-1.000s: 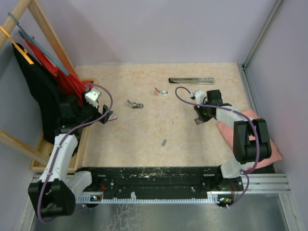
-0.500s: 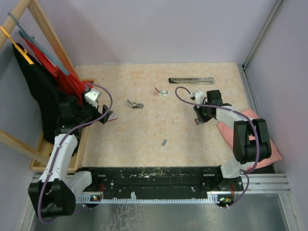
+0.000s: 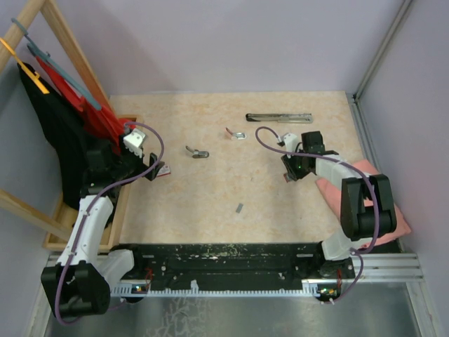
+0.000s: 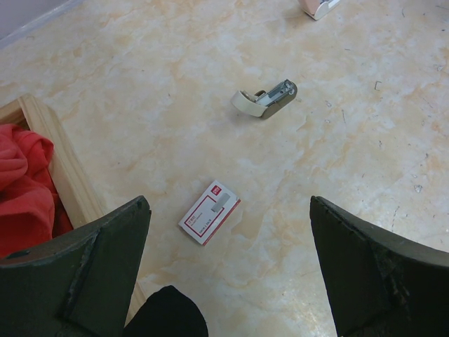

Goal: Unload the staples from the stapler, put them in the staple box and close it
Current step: Place the staple in the staple box, then pick up the staple from the center of the board.

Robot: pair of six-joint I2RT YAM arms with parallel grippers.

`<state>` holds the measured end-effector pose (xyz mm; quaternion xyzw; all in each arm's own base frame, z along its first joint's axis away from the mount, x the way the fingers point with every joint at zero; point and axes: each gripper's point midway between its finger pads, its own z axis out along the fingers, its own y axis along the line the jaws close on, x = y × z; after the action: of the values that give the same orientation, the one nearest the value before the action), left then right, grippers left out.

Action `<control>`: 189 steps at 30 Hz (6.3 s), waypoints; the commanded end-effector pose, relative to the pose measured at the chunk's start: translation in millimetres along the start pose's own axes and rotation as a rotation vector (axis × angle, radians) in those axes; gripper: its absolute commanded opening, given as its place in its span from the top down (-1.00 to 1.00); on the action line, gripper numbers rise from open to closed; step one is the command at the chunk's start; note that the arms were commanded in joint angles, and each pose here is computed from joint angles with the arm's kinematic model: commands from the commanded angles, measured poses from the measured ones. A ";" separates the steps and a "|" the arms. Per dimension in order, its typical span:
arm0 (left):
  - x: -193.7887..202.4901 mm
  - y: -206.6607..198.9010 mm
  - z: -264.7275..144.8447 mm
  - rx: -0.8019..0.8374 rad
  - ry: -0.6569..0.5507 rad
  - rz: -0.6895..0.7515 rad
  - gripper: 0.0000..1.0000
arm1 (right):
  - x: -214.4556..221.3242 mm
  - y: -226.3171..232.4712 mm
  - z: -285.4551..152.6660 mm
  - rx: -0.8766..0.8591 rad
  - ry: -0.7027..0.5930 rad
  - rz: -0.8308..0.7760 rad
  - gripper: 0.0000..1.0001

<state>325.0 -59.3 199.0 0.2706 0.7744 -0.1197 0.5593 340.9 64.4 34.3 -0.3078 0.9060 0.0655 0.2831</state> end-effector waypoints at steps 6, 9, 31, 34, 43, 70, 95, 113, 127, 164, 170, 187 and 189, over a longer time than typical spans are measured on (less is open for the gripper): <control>-9.8 0.8 -3.3 0.008 -0.022 0.010 -0.98 | -66.5 19.9 -40.0 -0.095 -0.167 -0.126 0.03; -9.8 0.3 -3.6 0.009 -0.022 0.011 -0.98 | -71.9 42.6 -36.8 -0.128 -0.159 -0.233 -0.12; -9.6 0.5 -3.2 0.012 -0.021 0.009 -0.99 | -110.0 96.5 22.0 -0.344 -0.178 -0.487 0.06; -9.1 0.4 -3.1 0.012 -0.020 0.010 -0.98 | -110.3 103.4 27.1 -0.344 -0.174 -0.486 -0.01; -8.6 0.9 -3.2 0.010 -0.018 0.007 -0.99 | -103.7 111.5 42.2 -0.321 -0.135 -0.511 -0.10; -8.3 1.6 -3.3 0.008 -0.018 0.007 -0.99 | -92.7 113.9 57.5 -0.299 -0.087 -0.520 -0.12; -7.9 1.2 -3.4 0.011 -0.019 0.007 -0.98 | -88.1 117.9 64.2 -0.289 -0.047 -0.531 -0.12; -7.8 1.6 -4.0 0.011 -0.020 0.005 -0.99 | -115.8 126.2 22.9 -0.343 -0.100 -0.565 -0.05; -7.0 1.6 -4.0 0.014 -0.019 0.004 -0.99 | -86.0 127.8 27.7 -0.451 0.015 -0.763 -0.02; -7.5 2.1 -3.6 0.017 -0.017 0.000 -0.99 | -66.5 141.8 52.5 -0.510 -0.074 -0.826 0.20; -7.1 1.7 -3.9 0.017 -0.016 0.000 -0.98 | -65.7 138.7 51.8 -0.505 -0.064 -0.819 0.28; -6.4 2.8 -4.2 0.016 -0.016 -0.002 -0.98 | -73.7 133.8 50.3 -0.475 -0.074 -0.803 0.54; -6.5 2.8 -4.3 0.016 -0.016 -0.002 -0.99 | -75.3 133.4 49.7 -0.471 -0.077 -0.802 0.57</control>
<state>322.7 -56.5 197.1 0.2669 0.7773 -0.1267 0.5554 323.6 221.1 21.3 -0.6892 0.6665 0.1745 0.2245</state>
